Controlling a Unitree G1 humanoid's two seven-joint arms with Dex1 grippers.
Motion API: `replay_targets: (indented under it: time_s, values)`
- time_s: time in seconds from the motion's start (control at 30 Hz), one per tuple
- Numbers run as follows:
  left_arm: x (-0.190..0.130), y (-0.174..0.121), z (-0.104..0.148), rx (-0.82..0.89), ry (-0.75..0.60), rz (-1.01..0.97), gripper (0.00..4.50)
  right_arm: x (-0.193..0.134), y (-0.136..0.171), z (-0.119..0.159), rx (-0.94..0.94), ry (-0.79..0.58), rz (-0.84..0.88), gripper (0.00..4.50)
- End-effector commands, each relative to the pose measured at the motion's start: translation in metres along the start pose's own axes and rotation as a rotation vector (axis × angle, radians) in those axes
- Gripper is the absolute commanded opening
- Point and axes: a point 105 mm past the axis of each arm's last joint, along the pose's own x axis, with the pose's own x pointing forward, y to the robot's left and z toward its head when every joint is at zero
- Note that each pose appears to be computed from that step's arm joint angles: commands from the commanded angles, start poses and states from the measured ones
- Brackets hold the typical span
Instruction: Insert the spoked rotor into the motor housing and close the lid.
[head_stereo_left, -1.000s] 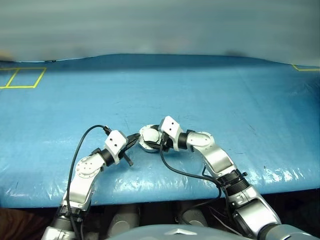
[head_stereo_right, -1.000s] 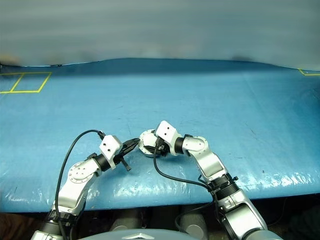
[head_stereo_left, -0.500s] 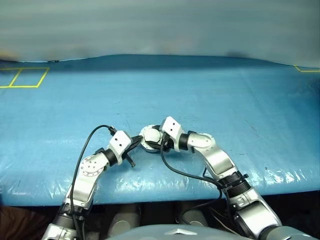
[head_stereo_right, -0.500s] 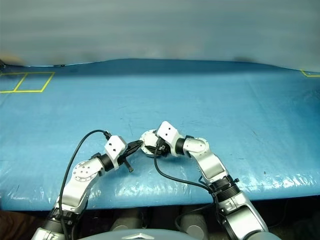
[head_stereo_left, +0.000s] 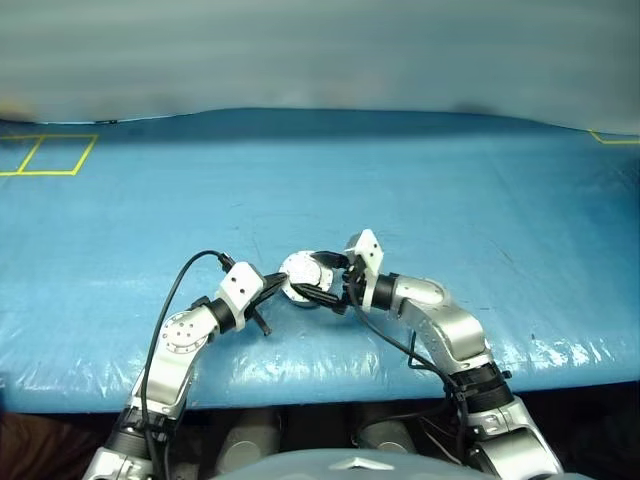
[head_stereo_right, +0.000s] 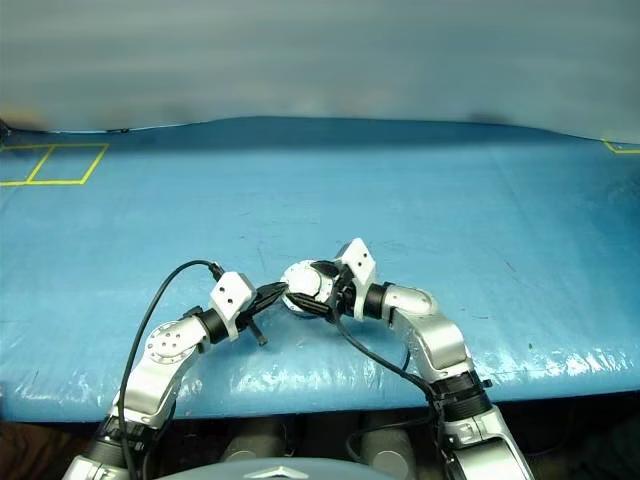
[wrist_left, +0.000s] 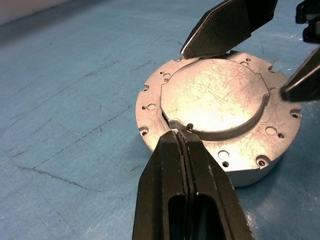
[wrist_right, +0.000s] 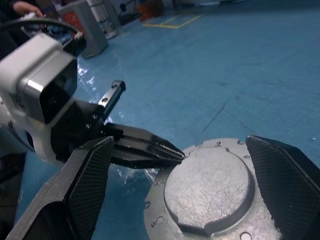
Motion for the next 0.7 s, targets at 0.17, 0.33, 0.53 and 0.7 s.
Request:
replay_targets:
  time_s: [0.17, 0.33, 0.53, 0.7]
  values:
    - [0.003, -0.015, -0.011, -0.019, 0.04, -0.051, 0.0, -0.027, -0.022, 0.019, 0.233, -0.121, -0.131, 4.46]
    - [0.004, -0.016, -0.01, -0.014, 0.036, -0.053, 0.0, -0.041, -0.026, -0.004, 0.532, -0.1, -0.148, 4.46]
    - [0.006, -0.016, -0.011, -0.007, 0.034, -0.05, 0.0, -0.047, -0.023, -0.035, 0.766, -0.049, -0.164, 4.46]
    - [0.005, -0.017, -0.012, -0.007, 0.035, -0.048, 0.0, -0.04, -0.018, -0.047, 0.816, -0.015, -0.166, 4.46]
